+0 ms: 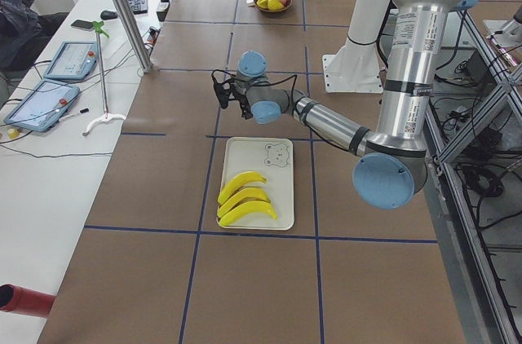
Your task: Transfer all bananas from basket to plate
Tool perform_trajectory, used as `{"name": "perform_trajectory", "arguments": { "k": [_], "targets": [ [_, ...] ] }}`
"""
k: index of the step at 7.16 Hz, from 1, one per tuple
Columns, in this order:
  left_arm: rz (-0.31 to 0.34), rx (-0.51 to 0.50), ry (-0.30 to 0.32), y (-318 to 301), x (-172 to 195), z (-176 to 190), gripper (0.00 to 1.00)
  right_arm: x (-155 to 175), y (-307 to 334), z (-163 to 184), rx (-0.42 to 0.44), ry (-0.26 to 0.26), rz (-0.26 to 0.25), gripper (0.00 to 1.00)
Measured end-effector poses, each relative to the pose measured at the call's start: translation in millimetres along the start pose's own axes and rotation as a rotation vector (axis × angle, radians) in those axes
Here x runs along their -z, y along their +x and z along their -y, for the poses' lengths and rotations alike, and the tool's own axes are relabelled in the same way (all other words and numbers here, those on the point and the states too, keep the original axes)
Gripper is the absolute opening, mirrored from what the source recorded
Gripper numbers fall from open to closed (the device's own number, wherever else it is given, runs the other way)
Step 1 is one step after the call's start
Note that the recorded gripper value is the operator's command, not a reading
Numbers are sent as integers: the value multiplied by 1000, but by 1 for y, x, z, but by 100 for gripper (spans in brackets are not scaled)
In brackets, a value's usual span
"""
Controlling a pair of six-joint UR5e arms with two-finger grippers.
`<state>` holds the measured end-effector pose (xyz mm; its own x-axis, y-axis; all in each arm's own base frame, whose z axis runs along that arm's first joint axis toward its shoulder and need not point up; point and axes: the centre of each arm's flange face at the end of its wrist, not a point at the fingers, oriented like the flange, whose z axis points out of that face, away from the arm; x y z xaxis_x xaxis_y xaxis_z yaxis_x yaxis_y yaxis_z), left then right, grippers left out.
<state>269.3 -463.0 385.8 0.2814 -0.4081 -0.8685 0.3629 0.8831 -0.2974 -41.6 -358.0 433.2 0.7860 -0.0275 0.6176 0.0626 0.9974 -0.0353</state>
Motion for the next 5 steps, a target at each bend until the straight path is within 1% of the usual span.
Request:
{"name": "perform_trajectory", "arguments": {
  "k": [1, 2, 3, 4, 5],
  "targets": [
    [-2, -6, -2, 3, -3, -4, 100, 2, 11, 0, -74, 10, 14, 99],
    [-5, -11, -3, 6, -4, -6, 100, 1, 17, 3, -150, 42, 30, 99],
    [-8, -14, -4, 8, -4, -7, 100, -9, 26, 7, -223, 87, 53, 99],
    [-10, -17, -5, 10, -4, -8, 100, -27, 39, 9, -286, 134, 82, 99],
    [-13, -19, -5, 11, -3, -8, 100, -45, 54, 9, -361, 181, 120, 99]
  ]
}}
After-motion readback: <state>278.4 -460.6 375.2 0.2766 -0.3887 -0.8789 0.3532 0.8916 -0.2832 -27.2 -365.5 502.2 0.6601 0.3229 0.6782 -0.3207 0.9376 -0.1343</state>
